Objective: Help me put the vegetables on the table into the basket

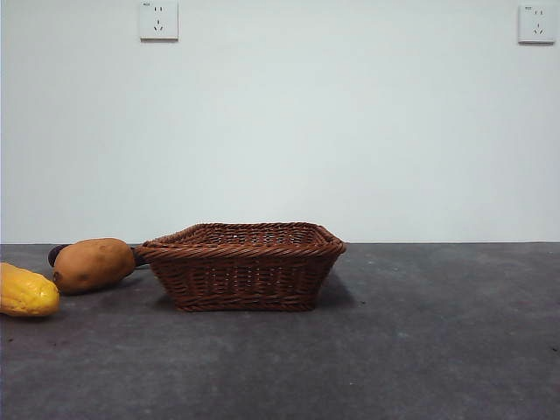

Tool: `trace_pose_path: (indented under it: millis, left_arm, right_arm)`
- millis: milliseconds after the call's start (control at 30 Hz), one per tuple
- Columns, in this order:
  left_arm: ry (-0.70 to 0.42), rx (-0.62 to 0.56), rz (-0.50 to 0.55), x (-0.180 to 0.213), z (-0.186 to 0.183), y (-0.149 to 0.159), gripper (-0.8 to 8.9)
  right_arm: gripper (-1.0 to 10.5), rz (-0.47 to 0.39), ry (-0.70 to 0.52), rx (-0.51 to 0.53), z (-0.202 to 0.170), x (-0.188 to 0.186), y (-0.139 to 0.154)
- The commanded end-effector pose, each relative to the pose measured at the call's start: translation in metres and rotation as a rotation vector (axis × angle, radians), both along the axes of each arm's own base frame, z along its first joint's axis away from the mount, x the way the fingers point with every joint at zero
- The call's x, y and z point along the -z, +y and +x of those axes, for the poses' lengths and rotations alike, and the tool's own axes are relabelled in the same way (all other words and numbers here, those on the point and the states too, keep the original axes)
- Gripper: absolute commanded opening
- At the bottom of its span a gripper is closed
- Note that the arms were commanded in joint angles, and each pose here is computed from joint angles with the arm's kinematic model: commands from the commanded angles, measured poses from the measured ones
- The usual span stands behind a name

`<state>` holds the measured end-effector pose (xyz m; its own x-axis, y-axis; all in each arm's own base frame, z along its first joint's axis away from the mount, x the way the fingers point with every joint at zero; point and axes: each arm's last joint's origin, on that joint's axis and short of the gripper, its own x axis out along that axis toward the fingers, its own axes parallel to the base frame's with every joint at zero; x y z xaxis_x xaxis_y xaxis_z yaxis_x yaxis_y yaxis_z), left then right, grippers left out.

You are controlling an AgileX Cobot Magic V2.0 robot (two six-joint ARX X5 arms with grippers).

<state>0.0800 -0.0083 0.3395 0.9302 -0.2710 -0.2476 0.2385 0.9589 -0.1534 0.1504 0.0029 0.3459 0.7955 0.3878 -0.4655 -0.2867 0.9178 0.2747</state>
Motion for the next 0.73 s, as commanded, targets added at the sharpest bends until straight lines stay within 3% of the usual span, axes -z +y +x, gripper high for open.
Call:
trace_pose_path:
  millis: [33, 333, 733]
  left_arm:
    - [-0.002, 0.005, -0.003, -0.001, 0.0, 0.0, 6.02]
    - [0.001, 0.02, -0.017, -0.001, 0.0, -0.001, 6.02]
    - [0.009, 0.02, -0.016, 0.0, 0.0, -0.001, 6.02]
  right_arm:
    - [6.3, 0.014, 0.021, -0.051, 0.017, -0.006, 0.005]
    - [6.3, -0.006, 0.149, -0.211, 0.087, -0.007, 0.046]
    - [6.3, -0.094, 0.283, -0.289, 0.174, 0.033, 0.115]
